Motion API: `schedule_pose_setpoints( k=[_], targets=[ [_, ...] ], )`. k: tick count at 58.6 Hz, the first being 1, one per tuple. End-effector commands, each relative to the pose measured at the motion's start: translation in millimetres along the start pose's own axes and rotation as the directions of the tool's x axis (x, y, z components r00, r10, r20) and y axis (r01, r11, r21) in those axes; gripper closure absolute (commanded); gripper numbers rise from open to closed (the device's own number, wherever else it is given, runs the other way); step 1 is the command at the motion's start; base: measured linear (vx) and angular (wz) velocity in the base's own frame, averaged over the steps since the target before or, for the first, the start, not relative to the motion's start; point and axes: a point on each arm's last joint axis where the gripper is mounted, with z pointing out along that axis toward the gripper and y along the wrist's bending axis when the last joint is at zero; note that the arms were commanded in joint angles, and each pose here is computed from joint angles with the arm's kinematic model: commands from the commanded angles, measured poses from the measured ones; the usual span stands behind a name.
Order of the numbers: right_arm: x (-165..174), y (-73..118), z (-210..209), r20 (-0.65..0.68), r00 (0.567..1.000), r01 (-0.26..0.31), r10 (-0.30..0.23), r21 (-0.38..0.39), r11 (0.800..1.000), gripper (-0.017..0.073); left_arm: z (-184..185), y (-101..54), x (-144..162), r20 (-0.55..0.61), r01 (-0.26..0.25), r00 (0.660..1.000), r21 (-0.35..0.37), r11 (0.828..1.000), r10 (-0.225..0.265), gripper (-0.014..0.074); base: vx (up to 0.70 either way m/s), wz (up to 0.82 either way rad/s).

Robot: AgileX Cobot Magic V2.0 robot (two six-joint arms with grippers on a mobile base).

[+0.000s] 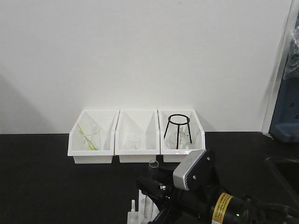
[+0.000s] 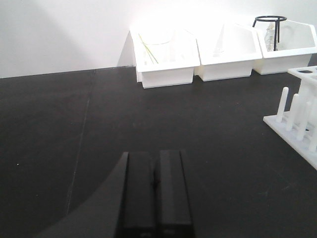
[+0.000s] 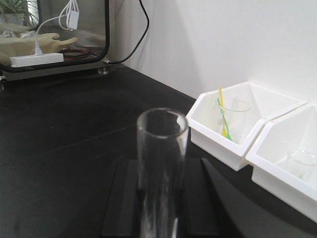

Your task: Flip and reinsert test tube from rack

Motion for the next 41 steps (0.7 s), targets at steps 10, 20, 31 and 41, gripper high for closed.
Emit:
schedule_pose_setpoints(
  k=[10, 20, 31, 41],
  targets=[
    [-8, 0.7, 8, 0.101, 0.995, 0.000, 0.004, -0.046, 0.999, 0.0562, -1, -1.1, -9, 0.091, 0.012, 0.996, 0.014, 1.000, -0.013, 0.0599, 0.00, 0.00],
    [6, 0.3, 15, 0.081, 0.996, -0.017, 0.022, -0.060, 0.998, 0.0562, -1, -1.1, -9, 0.091, 0.012, 0.996, 0.014, 1.000, -0.013, 0.0599, 0.00, 0.00],
    [19, -0.4, 20, 0.047, 0.999, -0.016, 0.019, -0.062, 0.998, 0.0559, -1, -1.1, -9, 0.091, 0.012, 0.996, 0.014, 1.000, -0.013, 0.0599, 0.00, 0.00],
    [28, -0.8, 23, 0.023, 0.999, -0.027, 0.029, -0.064, 0.998, 0.0510, -1, -1.1, -9, 0.091, 0.012, 0.996, 0.014, 1.000, -0.013, 0.0599, 0.00, 0.00]
  ],
)
